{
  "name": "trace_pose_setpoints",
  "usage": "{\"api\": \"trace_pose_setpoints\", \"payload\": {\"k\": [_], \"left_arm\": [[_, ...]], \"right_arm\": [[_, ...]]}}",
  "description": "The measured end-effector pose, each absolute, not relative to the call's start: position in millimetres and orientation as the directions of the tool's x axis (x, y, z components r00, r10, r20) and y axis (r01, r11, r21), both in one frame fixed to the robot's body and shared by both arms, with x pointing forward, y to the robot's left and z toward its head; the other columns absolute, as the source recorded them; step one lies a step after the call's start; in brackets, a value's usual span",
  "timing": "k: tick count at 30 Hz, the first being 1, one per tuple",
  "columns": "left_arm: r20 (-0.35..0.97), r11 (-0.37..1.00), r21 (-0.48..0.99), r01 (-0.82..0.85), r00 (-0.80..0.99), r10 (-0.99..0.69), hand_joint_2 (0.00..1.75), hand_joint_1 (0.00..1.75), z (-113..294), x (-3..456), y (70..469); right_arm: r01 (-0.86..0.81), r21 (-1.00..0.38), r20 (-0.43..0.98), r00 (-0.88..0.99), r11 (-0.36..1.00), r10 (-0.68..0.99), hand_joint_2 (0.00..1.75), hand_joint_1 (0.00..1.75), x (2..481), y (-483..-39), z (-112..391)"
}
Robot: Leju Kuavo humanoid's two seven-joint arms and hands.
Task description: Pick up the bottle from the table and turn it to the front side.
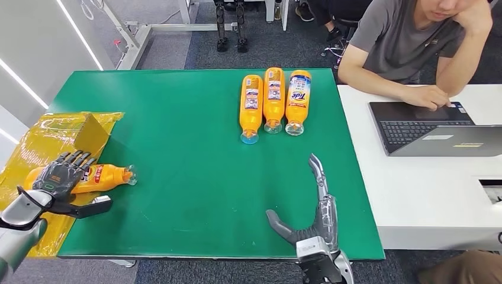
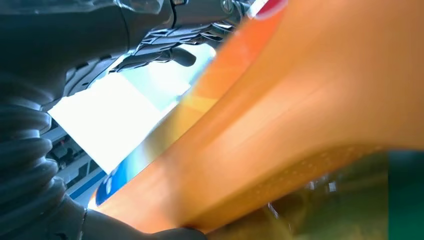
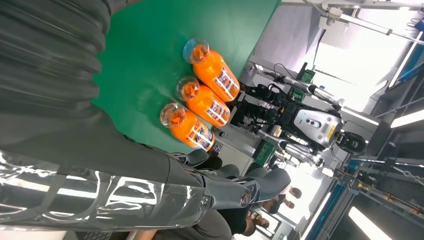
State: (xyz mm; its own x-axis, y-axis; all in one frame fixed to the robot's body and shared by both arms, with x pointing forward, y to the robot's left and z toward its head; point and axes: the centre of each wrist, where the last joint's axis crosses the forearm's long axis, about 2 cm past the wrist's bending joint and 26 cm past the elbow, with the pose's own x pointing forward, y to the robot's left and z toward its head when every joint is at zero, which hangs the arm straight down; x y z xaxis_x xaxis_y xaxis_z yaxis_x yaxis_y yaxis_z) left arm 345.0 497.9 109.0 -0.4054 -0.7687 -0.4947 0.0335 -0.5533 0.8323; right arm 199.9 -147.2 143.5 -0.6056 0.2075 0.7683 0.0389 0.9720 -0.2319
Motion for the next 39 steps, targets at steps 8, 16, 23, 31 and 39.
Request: {"api": "trace_pose_setpoints", "payload": {"k": [8,16,23,31,39], "left_arm": [[-0.523,-0.543,0.837,-0.074,-0.403,-0.751,1.75,0.0,107,334,491],[-0.523,-0.522,0.845,-0.118,-0.391,-0.757,1.75,0.0,109,329,491],[-0.522,-0.461,0.853,-0.245,-0.39,-0.759,1.75,0.0,101,305,479],[-0.455,-0.285,0.862,-0.419,-0.393,-0.799,1.75,0.0,126,299,463],[0.029,0.32,0.753,-0.575,-0.456,-0.889,1.75,0.0,146,311,422]], "right_arm": [[0.062,-0.22,0.773,-0.598,0.974,0.213,1.75,0.0,198,-153,144],[0.073,-0.215,0.778,-0.59,0.974,0.216,1.75,0.0,197,-156,143],[0.087,-0.187,0.8,-0.565,0.978,0.204,1.75,0.0,192,-158,138],[0.108,-0.161,0.817,-0.542,0.981,0.194,1.75,0.0,189,-159,132],[0.097,-0.16,0.827,-0.53,0.982,0.187,1.75,0.0,188,-157,128]]}}
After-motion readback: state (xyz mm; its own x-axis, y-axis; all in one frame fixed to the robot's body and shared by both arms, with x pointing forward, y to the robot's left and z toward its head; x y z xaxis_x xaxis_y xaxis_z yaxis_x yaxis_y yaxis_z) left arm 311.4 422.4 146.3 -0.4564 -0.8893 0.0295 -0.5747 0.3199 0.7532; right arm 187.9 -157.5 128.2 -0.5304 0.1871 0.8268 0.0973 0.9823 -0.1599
